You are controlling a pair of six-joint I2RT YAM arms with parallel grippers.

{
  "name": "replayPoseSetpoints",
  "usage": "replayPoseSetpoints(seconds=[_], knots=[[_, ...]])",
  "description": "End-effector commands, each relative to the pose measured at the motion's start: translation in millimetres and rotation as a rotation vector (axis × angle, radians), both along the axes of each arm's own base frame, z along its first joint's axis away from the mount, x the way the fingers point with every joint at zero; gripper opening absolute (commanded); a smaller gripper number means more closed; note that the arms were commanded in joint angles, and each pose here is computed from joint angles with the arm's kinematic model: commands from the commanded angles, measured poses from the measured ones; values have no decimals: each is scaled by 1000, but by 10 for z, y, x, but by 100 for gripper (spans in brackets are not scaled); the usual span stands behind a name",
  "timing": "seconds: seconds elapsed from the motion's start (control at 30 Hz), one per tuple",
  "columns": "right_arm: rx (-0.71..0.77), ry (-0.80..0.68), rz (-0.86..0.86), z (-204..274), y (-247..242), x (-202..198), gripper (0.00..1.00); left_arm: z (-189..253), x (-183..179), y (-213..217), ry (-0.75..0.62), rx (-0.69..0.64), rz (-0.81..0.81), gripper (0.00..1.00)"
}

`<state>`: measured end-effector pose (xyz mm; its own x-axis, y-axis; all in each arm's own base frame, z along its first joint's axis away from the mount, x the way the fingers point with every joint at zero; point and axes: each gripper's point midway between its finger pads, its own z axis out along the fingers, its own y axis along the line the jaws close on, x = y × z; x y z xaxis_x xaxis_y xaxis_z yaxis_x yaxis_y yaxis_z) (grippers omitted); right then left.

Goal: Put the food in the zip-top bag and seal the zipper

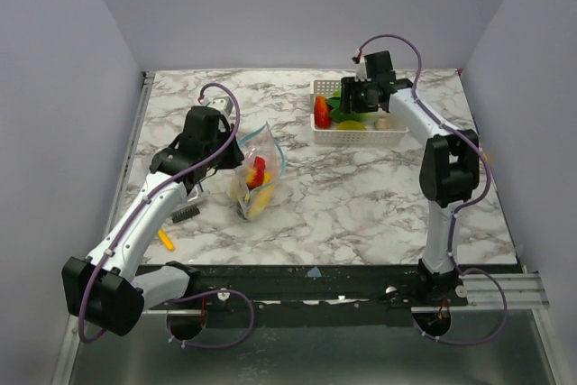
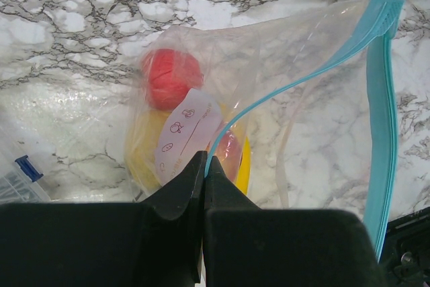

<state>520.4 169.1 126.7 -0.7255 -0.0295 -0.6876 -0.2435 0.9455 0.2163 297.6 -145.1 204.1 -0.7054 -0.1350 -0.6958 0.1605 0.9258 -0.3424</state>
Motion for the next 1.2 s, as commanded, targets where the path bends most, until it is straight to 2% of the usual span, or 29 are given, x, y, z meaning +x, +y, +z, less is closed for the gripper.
replayPoseSetpoints(seconds=[0.0, 0.17, 0.37, 0.67, 0.8, 0.9, 1.17], knots=[[-111, 77, 164, -256, -43, -141, 66, 41, 17, 9, -17, -4, -4, 0], [-143, 112, 159, -401, -100, -173, 74, 117, 17, 31, -27, 2, 3, 0], [-190, 120, 158, -513, -175, -183, 87, 428, -36, 33, -90, -37, 7, 0], [-237, 210, 149, -885, -240, -191, 87, 81, 61, 58, -30, 16, 22, 0], [-218, 248, 86, -963, -257, -233, 77, 18, 69, 49, -5, 26, 16, 0], [-143, 252, 42, -943, -178, -274, 68, 6, 69, 49, -9, 25, 15, 0], [-2, 219, -146, -678, -175, -115, 33, -13, 45, 40, -4, 20, 8, 0]])
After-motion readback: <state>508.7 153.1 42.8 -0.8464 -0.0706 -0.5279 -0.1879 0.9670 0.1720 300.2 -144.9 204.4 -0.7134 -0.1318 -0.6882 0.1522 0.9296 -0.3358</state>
